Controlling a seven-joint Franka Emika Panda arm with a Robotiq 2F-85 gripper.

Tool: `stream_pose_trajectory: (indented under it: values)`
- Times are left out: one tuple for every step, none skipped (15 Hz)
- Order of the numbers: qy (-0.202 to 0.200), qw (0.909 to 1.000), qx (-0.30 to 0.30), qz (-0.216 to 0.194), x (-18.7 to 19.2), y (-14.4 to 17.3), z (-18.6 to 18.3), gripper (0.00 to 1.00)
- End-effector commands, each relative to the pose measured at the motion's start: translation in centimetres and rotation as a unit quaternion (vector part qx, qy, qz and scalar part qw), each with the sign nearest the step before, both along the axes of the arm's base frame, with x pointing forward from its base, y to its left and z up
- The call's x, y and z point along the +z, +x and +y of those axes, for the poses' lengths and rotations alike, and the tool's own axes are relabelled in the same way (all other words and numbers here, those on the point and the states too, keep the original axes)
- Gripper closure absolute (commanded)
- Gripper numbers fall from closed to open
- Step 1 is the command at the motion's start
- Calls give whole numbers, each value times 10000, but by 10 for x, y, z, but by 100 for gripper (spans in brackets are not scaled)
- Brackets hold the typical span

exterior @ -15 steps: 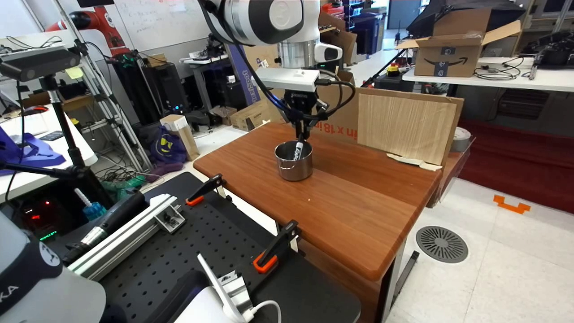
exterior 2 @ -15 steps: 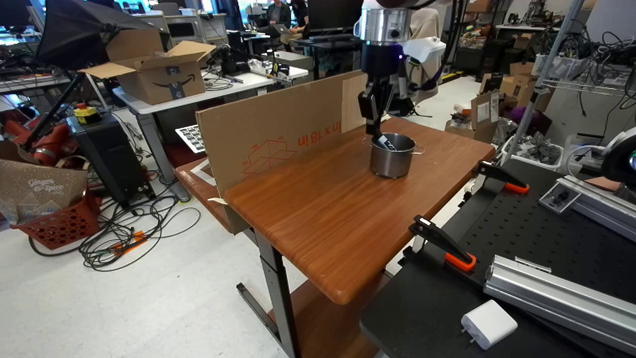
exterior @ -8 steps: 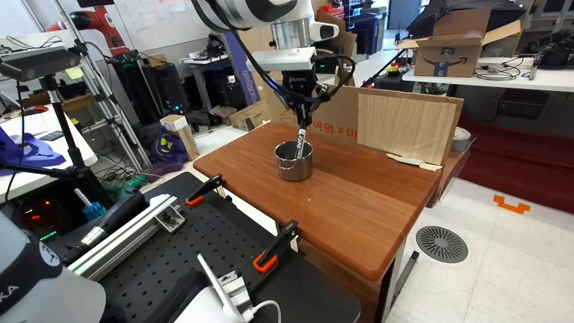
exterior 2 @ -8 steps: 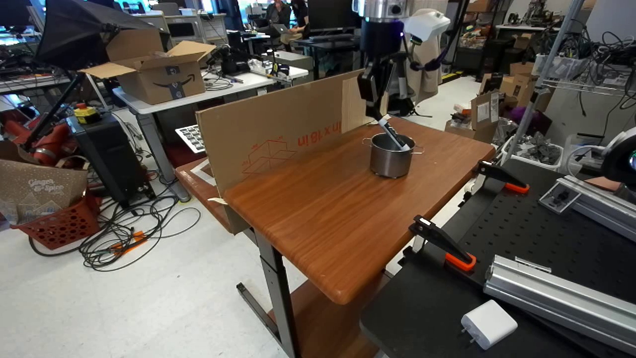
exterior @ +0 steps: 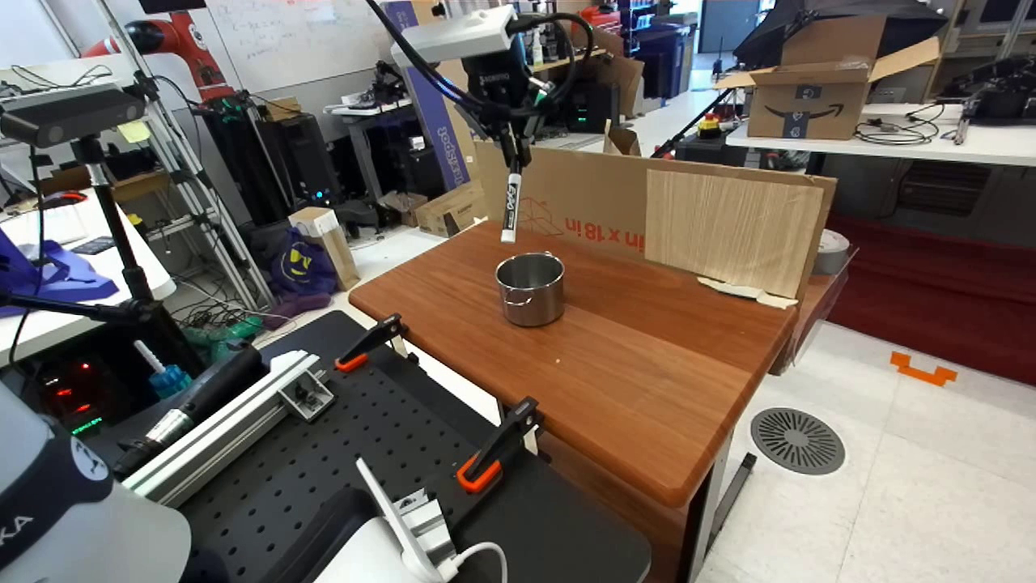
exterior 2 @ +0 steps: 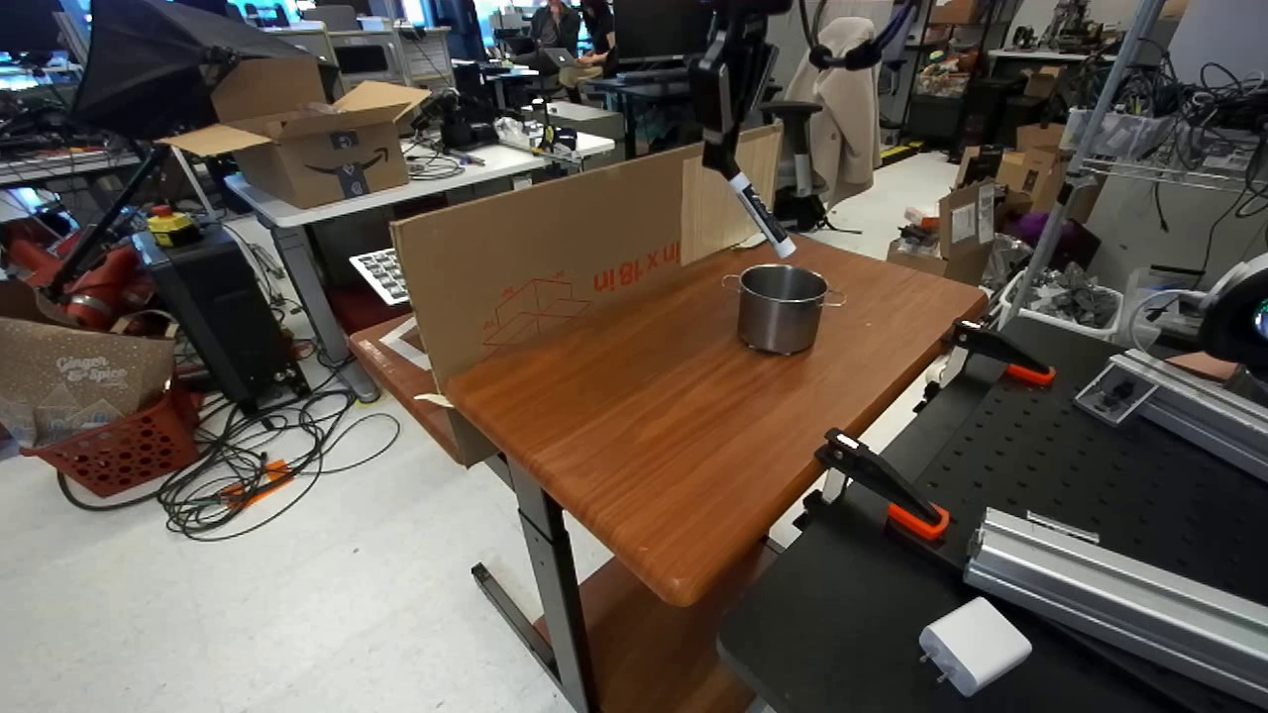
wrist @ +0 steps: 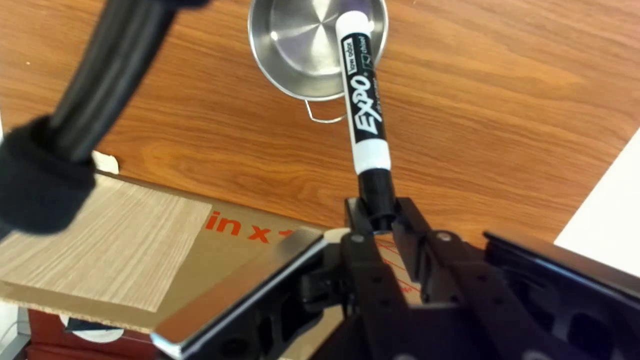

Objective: Remove the marker from the silver cup

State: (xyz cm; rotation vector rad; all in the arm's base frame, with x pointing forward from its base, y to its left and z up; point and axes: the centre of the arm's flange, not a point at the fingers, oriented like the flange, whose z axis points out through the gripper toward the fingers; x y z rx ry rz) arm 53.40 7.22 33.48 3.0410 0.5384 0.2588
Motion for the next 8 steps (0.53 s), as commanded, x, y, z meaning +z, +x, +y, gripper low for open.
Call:
stream_pose_trajectory:
  values:
    - [-26, 10000, 53, -39, 14, -13, 27, 95]
    - [-11, 10000, 95, -25, 12, -13, 37, 95]
    - [8, 9999, 129, 7, 9, -13, 45, 95]
    - [15, 9999, 161, 48, 4, -14, 53, 95]
    - [24, 9998, 179, 71, -3, -14, 59, 95]
    - [24, 9997, 211, 111, -9, -15, 63, 95]
    - [26, 9996, 225, 158, -16, -15, 66, 95]
    - [42, 9994, 255, 214, -23, -15, 69, 95]
